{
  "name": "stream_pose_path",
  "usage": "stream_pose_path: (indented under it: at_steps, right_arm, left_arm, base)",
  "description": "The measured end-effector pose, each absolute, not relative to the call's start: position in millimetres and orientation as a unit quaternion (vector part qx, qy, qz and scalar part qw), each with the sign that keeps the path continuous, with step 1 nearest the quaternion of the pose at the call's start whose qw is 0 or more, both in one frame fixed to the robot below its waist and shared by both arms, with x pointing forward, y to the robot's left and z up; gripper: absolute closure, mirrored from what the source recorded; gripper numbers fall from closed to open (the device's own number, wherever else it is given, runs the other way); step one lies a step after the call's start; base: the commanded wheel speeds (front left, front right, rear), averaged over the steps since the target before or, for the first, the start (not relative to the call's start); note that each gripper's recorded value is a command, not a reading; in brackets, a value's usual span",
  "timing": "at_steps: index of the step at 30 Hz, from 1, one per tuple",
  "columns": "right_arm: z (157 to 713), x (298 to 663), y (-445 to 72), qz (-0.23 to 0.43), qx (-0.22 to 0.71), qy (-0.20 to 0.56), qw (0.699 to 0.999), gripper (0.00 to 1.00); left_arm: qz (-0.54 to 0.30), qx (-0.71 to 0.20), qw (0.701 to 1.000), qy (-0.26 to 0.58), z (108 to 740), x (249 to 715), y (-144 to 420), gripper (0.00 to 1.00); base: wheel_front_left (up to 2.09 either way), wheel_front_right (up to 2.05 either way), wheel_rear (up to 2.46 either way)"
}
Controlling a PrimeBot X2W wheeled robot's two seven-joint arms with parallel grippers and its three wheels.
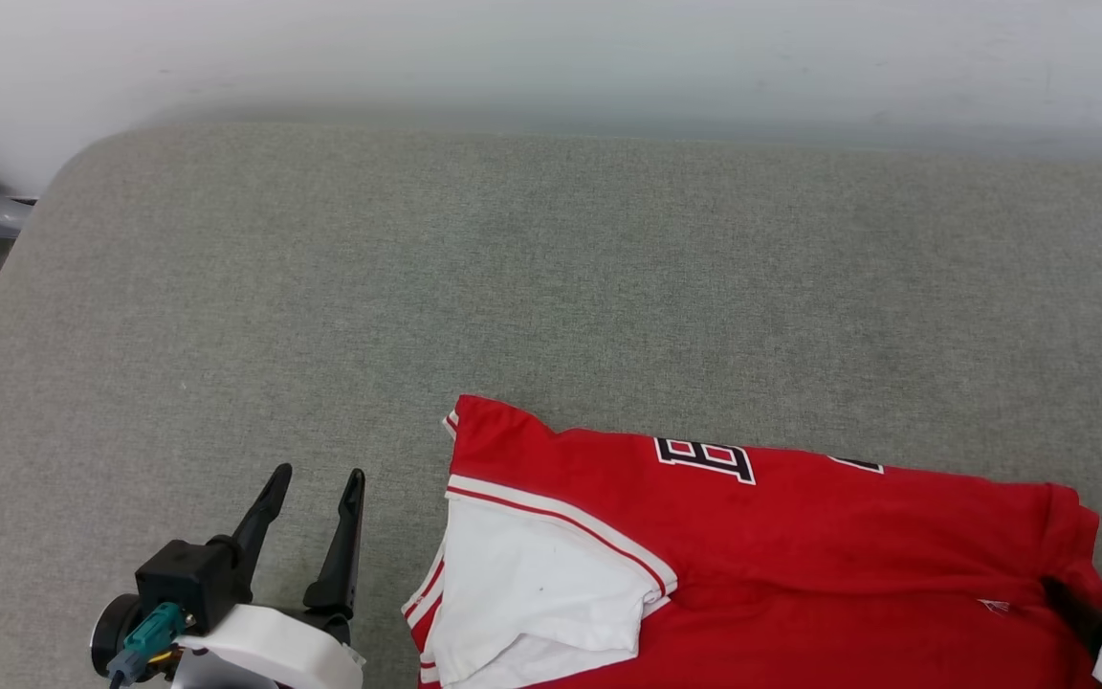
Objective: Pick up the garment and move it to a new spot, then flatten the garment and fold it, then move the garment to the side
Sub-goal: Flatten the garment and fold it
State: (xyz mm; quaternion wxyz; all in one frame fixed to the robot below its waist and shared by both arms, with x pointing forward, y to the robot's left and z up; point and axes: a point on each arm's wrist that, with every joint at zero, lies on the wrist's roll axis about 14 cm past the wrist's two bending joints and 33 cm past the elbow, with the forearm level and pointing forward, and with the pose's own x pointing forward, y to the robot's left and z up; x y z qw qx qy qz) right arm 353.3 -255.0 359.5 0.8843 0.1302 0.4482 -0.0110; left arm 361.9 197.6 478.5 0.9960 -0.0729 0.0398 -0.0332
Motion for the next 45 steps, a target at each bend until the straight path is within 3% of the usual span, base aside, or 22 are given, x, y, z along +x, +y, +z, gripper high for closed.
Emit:
stream_pose_path:
  at_steps: [11, 12, 13, 14, 26, 36, 45]
  right_arm:
    - [351.3, 349.4, -227.2, 0.021, 0.146, 0.471, 0.87, 0.0]
    - [350.8, 349.2, -226.4, 0.023, 0.146, 0.472, 0.869, 0.09]
    - [350.3, 349.2, -226.0, 0.023, 0.145, 0.473, 0.869, 0.58]
    - [349.6, 349.0, -225.8, 0.023, 0.145, 0.474, 0.868, 1.0]
    - [362.8, 362.3, -236.9, 0.006, 0.131, 0.411, 0.902, 1.0]
    - [400.3, 374.4, -313.1, -0.072, 0.066, 0.339, 0.936, 1.0]
    - [423.7, 378.0, -279.3, -0.03, 0.074, 0.305, 0.949, 1.0]
  left_arm:
    - [-0.034, -0.073, 0.995, 0.052, 468.5, 360.3, 196.9, 0.0]
    - [-0.034, -0.072, 0.995, 0.052, 468.4, 360.4, 196.8, 0.0]
    - [-0.034, -0.072, 0.995, 0.052, 468.4, 360.6, 196.7, 0.0]
    - [-0.034, -0.073, 0.995, 0.051, 468.7, 360.9, 196.3, 0.0]
    - [-0.039, -0.071, 0.996, 0.04, 475.3, 360.4, 193.9, 0.0]
    - [-0.047, -0.073, 0.996, 0.031, 481.4, 361.2, 188.5, 0.0]
    - [-0.045, -0.079, 0.996, 0.022, 486.9, 353.5, 187.8, 0.0]
  base:
    - [0.0, 0.0, 0.0]
    - [0.0, 0.0, 0.0]
    - [0.0, 0.0, 0.0]
    - [0.0, 0.0, 0.0]
    - [0.0, 0.0, 0.0]
    - [0.0, 0.0, 0.0]
    - [0.0, 0.0, 0.0]
